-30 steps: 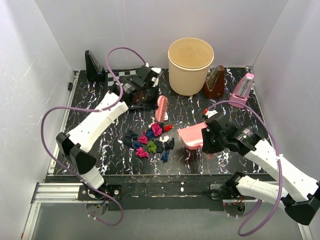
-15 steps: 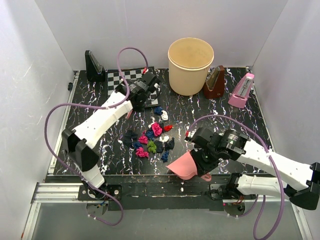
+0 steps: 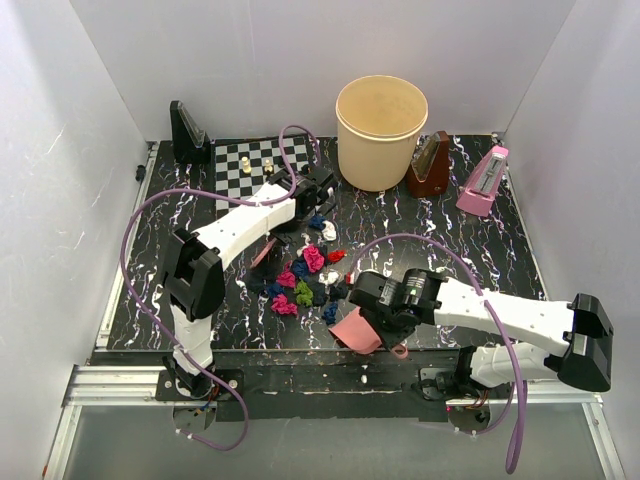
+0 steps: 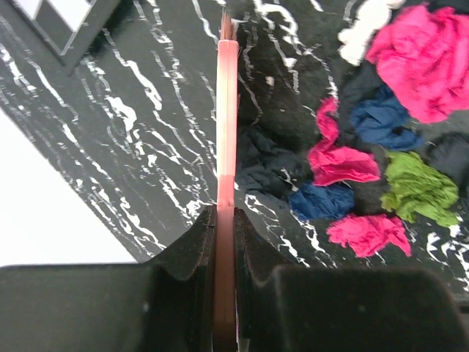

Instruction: Sweep away the paper scraps from the table

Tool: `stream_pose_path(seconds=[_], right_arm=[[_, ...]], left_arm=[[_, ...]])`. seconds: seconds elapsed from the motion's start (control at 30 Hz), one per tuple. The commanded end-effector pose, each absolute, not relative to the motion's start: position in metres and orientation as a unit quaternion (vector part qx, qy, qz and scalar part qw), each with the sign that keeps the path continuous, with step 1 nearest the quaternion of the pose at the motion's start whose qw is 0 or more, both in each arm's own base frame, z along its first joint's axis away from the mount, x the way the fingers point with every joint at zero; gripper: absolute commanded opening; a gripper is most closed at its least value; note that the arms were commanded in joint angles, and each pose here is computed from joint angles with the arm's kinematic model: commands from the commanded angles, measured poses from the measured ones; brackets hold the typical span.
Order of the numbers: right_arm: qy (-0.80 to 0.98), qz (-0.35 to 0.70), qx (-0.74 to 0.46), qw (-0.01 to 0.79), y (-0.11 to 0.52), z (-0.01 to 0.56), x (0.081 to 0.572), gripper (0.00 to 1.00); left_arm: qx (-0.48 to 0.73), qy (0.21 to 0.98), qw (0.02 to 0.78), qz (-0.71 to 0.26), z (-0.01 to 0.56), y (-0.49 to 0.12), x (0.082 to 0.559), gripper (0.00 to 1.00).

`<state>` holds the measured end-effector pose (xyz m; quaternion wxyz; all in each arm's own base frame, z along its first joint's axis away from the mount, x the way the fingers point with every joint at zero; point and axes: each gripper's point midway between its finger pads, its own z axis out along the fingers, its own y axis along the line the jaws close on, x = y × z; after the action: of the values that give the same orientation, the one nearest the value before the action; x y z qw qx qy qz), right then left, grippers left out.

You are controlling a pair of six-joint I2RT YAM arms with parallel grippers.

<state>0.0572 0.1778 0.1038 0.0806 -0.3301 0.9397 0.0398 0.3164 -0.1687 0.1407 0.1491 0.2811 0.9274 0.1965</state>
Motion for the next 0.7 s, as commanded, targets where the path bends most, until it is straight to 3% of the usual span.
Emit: stream_pose_path(seconds=[0.0, 0.27, 0.4, 0.67], right_arm=[[0.93, 0.053, -0.331, 0.147, 0.197, 0.109, 0.079, 0.01], [0.919, 0.07, -0.372, 0.114, 0.217, 0.096, 0.074, 0.01], [0.915, 0.097, -0.384, 0.074, 0.231, 0.092, 0.061, 0.01], [0.918, 0.103, -0.376, 0.076, 0.241, 0.09, 0.069, 0.01]], left_arm=[[0.313, 0.93, 0.148, 0.123, 0.148, -0.188, 0.302, 0.0], [0.341, 0.924, 0.105, 0.133, 0.126, -0.196, 0.298, 0.0], [0.345, 0.925, 0.114, 0.109, 0.129, -0.206, 0.299, 0.0], [0.369, 0.922, 0.115, 0.029, 0.124, -0.237, 0.295, 0.0]])
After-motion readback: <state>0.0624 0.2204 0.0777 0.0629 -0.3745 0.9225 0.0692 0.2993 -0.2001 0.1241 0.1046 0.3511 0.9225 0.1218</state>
